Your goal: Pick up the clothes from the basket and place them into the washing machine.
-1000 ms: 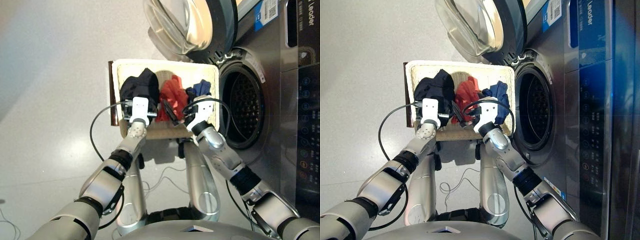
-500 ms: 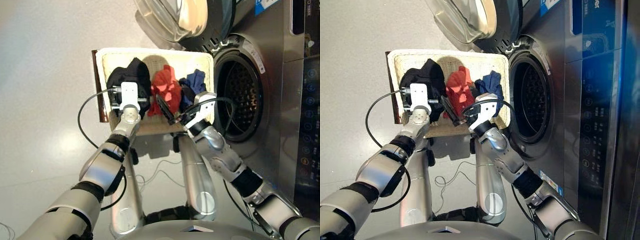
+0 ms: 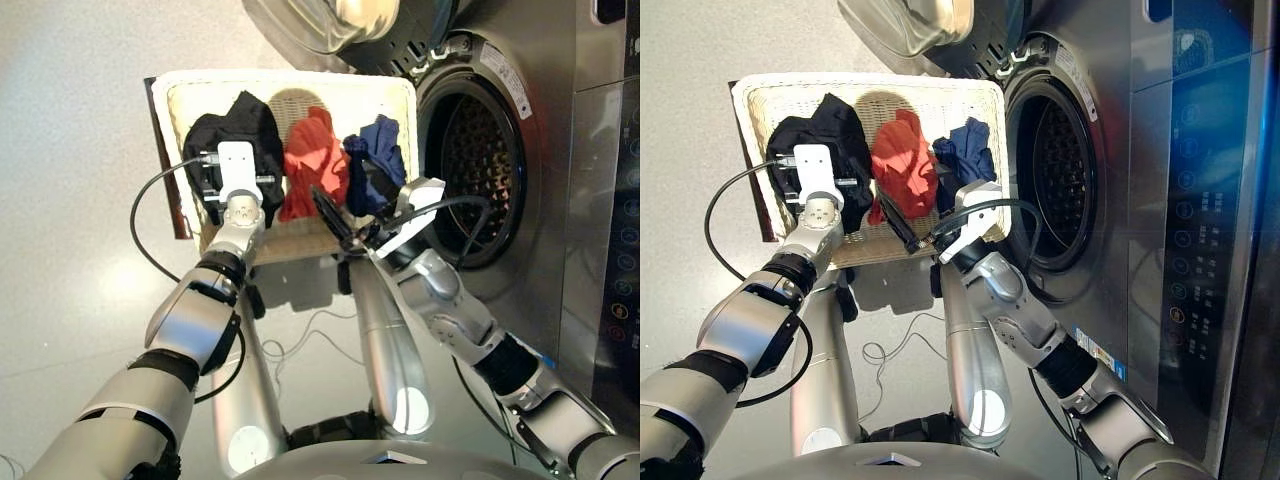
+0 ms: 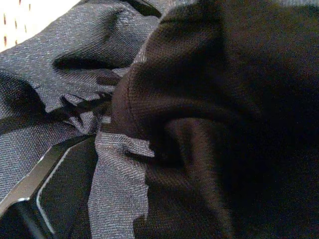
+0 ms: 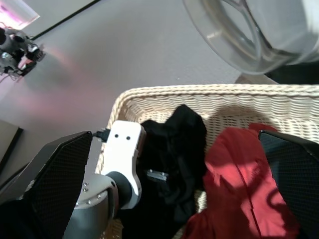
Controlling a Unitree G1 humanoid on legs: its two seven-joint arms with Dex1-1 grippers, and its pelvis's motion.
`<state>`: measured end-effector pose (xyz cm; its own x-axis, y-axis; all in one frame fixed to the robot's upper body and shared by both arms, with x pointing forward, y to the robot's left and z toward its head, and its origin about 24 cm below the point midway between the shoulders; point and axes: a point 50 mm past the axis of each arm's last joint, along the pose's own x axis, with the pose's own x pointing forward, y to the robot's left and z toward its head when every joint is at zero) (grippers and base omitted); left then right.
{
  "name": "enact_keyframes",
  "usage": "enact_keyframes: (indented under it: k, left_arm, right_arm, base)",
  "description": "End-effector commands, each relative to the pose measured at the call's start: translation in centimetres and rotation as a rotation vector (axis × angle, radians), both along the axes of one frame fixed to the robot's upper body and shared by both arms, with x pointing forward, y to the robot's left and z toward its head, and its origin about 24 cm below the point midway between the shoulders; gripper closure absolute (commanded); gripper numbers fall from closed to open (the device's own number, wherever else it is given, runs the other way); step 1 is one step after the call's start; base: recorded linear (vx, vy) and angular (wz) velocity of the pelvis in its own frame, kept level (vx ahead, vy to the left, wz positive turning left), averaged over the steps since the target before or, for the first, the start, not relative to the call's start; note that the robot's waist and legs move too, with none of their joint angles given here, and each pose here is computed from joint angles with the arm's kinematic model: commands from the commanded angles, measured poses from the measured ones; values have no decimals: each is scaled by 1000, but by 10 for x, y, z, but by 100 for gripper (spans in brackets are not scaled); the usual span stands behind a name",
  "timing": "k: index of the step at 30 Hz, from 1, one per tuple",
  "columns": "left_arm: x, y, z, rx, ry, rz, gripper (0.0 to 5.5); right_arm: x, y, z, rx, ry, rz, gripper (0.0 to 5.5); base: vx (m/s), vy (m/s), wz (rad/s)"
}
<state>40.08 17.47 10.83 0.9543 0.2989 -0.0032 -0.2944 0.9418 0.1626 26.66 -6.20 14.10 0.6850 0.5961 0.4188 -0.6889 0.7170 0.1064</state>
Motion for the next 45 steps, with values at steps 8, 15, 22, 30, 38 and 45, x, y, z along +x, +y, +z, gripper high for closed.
enact_keyframes:
  k: [8,15,22,30,38,45]
  left_arm:
    - [2,-3,3,-18,-7,-14,550]
    - [-6,-11,-13,-37,1,-50,550]
    - [-40,-41,-26,-112,-151,-228,550]
    - [-94,-31,10,-116,-425,-428,550]
    - [-127,-39,59,-154,-622,-741,550]
    - [-149,-61,93,-155,-701,-1058,550]
  right_arm:
    - [-15,-5,20,123,-71,78,0]
    - [-6,-14,5,98,-8,5,0]
    - [7,-37,-13,99,62,-196,0]
    - [22,-69,-32,-145,37,-463,0]
    - [13,-54,-30,-265,-15,-296,0]
    - [4,-24,-6,-451,-210,-46,0]
  base:
    - [0,0,0]
    - [13,15,-8]
    - [77,35,-86]
    - [74,26,25]
    - [0,0,0]
    - [0,0,0]
